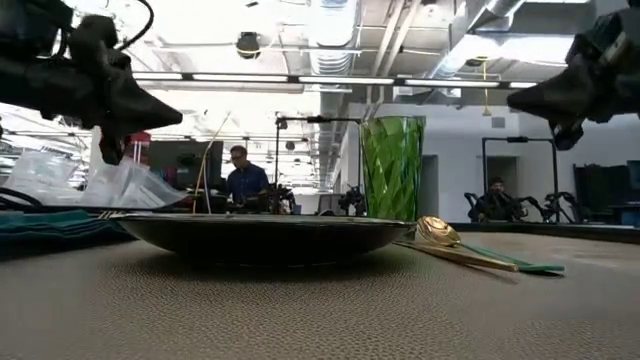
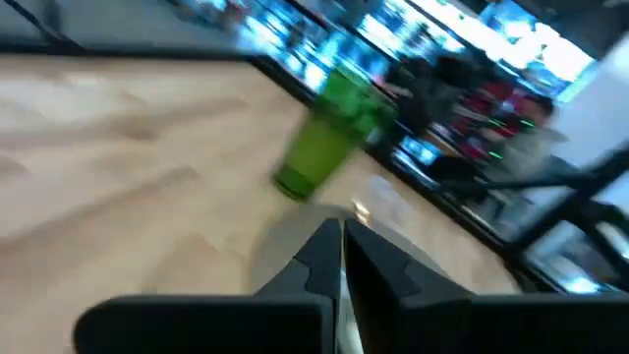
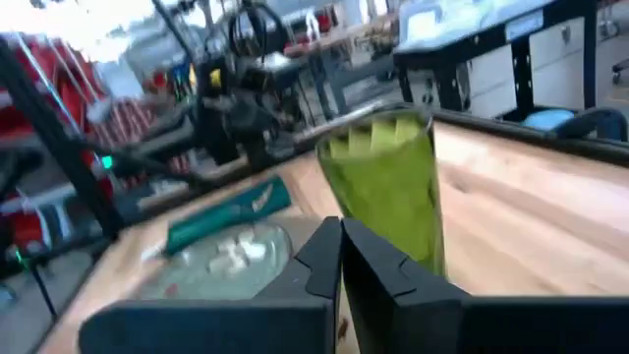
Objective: Set table place
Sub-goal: Return to Home Position
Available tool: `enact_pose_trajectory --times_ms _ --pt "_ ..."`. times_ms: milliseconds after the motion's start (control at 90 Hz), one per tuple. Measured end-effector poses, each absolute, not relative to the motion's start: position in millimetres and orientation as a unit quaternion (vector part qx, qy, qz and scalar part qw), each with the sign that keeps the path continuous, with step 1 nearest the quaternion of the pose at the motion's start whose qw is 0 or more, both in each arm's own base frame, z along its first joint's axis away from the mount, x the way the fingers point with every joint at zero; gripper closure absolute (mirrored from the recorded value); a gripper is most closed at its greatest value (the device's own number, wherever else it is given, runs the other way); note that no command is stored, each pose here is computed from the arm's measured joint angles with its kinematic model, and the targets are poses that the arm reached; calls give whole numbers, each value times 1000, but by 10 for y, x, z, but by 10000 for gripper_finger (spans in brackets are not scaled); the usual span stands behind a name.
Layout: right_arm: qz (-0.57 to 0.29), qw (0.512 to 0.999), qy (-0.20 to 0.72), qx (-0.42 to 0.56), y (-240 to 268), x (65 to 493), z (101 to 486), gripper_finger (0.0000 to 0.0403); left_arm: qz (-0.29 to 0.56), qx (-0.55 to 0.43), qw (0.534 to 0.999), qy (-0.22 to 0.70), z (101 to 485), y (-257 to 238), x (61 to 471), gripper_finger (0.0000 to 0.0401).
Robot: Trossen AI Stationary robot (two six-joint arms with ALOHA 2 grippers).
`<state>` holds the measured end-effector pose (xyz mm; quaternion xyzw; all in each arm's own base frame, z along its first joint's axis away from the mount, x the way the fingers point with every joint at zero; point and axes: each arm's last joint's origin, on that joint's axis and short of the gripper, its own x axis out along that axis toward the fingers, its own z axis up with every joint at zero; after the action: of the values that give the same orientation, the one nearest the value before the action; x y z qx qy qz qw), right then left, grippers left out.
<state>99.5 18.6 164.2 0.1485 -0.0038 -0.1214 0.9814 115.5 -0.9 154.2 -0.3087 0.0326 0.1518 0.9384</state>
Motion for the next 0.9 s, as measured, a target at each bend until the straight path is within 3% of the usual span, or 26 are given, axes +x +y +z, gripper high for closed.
enact_pose_trajectory --times_ms 900 --pt "-122 983 11 137 191 1008 1614 403 167 -306 934 78 1443 -9 1143 401"
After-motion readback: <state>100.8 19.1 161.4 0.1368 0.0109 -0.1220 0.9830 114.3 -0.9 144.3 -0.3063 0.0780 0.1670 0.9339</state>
